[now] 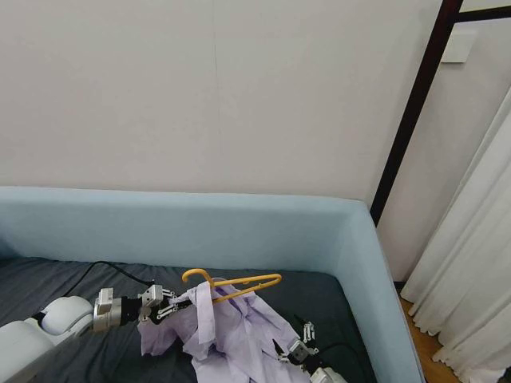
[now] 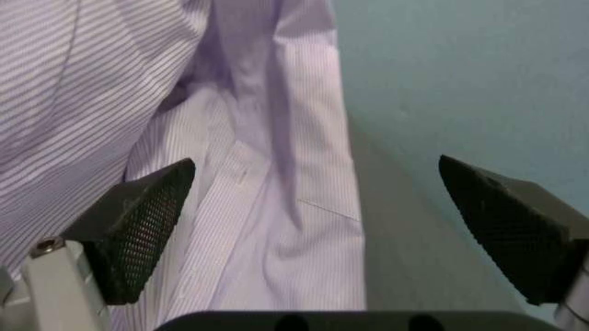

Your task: Pick up the clothes from the sofa and hang them on the clothes hanger.

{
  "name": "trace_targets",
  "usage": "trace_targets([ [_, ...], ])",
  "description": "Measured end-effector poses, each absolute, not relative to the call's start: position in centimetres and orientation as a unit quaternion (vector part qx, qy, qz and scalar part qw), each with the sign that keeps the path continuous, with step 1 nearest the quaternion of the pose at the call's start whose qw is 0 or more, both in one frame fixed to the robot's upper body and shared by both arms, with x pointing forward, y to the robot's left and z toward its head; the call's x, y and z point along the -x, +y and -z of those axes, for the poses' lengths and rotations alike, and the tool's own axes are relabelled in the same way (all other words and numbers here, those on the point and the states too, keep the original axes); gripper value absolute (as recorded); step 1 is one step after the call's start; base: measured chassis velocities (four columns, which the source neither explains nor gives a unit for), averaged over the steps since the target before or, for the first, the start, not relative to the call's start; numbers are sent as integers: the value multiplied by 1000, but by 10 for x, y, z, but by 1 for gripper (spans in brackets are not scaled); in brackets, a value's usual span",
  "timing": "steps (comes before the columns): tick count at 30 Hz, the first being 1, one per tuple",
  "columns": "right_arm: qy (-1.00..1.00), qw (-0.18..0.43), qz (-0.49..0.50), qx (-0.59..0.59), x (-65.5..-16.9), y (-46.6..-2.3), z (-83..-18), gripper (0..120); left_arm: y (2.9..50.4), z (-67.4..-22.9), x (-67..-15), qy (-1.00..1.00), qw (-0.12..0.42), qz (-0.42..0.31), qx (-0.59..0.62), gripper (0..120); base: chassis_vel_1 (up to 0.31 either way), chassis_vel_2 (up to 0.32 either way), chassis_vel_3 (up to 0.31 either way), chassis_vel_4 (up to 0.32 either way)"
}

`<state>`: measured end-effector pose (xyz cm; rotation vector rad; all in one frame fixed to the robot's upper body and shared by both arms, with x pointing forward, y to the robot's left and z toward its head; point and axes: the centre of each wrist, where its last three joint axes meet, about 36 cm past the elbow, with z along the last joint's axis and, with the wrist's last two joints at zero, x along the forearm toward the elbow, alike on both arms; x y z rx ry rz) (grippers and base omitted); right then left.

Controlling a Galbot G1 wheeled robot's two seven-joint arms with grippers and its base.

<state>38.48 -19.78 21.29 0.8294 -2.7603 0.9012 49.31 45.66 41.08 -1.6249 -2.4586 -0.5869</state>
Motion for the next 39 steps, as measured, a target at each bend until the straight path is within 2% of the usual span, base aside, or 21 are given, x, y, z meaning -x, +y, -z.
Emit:
trace_targets([
  [5, -905, 63, -322, -271, -403, -184, -196, 100, 453, -413, -491, -814, 67, 193, 544, 1, 0, 0, 0, 0],
  [10, -898, 70, -350, -257, -412, -191, -183, 100, 451, -413, -491, -812, 67, 192, 546, 1, 0, 0, 0, 0],
  [23, -887, 92, -364, -269, -401, -167, -166, 100, 451, -414, -492, -812, 68, 191, 548, 1, 0, 0, 0, 0],
  [35, -885, 93, -409, -203, -426, -184, -164, 100, 454, -413, -492, -811, 70, 190, 548, 1, 0, 0, 0, 0],
  [39, -893, 75, -405, -182, -432, -186, -177, 100, 452, -411, -493, -812, 70, 189, 549, 1, 0, 0, 0, 0],
])
